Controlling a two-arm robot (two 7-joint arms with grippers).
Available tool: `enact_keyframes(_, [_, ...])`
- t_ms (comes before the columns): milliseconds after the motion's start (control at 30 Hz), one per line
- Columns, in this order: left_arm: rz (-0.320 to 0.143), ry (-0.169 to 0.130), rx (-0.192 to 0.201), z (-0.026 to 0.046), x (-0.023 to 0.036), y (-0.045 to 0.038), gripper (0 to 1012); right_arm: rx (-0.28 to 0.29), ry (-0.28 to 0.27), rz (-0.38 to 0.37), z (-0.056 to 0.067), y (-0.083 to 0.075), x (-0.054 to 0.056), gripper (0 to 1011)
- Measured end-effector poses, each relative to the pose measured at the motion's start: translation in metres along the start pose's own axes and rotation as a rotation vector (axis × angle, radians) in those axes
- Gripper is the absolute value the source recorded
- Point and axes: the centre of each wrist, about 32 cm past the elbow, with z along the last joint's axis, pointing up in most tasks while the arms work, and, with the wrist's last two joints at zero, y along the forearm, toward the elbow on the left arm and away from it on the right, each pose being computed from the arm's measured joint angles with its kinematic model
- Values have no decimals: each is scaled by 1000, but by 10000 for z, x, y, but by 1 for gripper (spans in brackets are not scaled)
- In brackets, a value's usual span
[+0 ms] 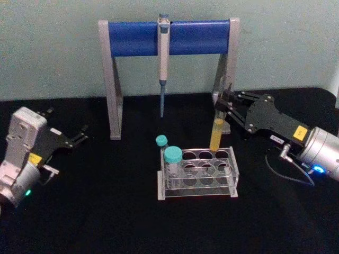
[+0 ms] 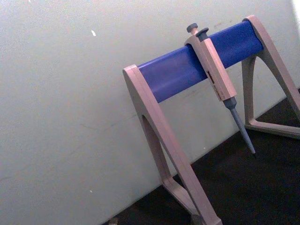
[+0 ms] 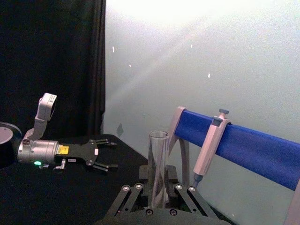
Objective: Pick up the test tube from the test tube rack, shake it, then place it back into the test tube rack.
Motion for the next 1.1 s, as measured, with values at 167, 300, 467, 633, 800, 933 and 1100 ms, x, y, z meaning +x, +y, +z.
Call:
enact_keyframes(167, [0,0,0,0,0,0,1001,8,-15,-11,-20,11,-11,228])
enact_keyframes(300, [0,0,0,0,0,0,1001,13,-22,-17,-43,18,-18,228])
enact_keyframes(467, [0,0,0,0,0,0,1001,17,-20,-28,-121,42,-21,228])
enact_keyframes(633, [0,0,0,0,0,0,1001,10,-12,-38,-199,68,-27,228])
enact_keyframes(800, [0,0,0,0,0,0,1001,0,-3,-44,-262,80,-29,228])
enact_keyframes(933, [0,0,0,0,0,0,1001,-11,3,-46,-315,95,-31,228])
enact_keyframes(1100, [0,0,0,0,0,0,1001,-23,11,-47,-372,105,-36,228])
